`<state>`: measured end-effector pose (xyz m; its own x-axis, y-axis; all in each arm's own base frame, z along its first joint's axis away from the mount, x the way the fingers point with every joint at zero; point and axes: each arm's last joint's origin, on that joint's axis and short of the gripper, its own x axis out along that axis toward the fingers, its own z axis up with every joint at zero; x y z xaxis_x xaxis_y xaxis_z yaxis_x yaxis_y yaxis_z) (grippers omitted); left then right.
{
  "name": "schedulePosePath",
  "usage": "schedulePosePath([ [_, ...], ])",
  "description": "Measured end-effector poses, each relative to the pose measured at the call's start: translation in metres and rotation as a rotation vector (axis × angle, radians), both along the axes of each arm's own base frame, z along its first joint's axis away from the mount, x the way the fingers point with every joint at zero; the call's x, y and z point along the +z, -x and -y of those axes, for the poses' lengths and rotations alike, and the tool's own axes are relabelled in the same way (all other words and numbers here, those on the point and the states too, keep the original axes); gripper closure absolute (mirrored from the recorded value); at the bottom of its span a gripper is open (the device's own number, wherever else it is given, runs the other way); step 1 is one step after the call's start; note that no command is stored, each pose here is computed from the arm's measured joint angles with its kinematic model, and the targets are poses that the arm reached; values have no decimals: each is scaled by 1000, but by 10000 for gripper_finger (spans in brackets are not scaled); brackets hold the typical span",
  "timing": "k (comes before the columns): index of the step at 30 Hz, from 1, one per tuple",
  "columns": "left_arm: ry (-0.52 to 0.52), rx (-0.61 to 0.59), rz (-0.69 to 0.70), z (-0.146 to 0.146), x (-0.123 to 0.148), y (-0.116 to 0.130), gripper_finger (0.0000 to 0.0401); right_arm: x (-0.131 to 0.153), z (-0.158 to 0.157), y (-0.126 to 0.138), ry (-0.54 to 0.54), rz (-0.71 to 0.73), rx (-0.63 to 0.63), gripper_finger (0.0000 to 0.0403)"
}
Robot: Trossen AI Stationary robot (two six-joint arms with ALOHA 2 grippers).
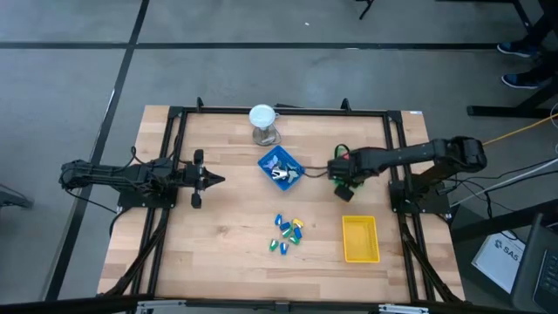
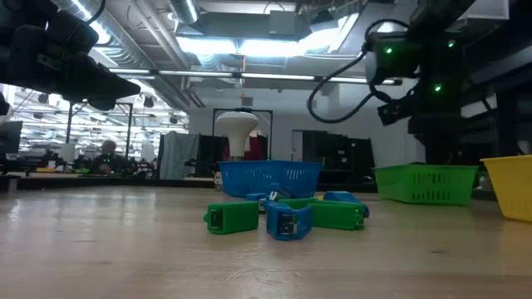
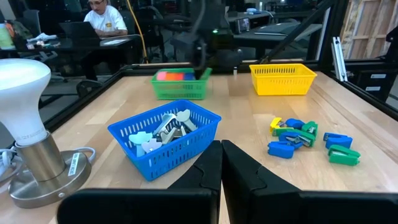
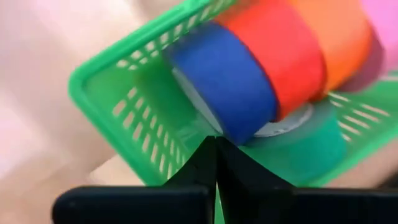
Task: Pick and place Stapler, Stapler remover, tape
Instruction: Move the green bin to the top of the table, then move the blue bin to the top of the table
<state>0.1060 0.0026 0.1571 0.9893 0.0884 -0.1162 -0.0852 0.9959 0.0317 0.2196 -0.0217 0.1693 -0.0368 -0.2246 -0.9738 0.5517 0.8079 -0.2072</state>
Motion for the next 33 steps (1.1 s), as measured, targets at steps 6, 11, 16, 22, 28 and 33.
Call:
schedulePosePath([
  [6,0,0,0,0,0,0,400,1,28,3,121,-22,-51,393],
  [11,0,-1,0,0,0,0,400,1,51,1,128,25,-41,393],
  [16,0,0,0,0,0,0,400,2,72,-2,149,108,-47,392],
  [22,0,0,0,0,0,0,400,3,87,3,141,122,-81,392],
  [28,0,-1,0,0,0,0,400,27,83,-1,141,271,-54,392],
  [33,0,-1,0,0,0,0,400,52,70,-13,99,443,-7,392],
])
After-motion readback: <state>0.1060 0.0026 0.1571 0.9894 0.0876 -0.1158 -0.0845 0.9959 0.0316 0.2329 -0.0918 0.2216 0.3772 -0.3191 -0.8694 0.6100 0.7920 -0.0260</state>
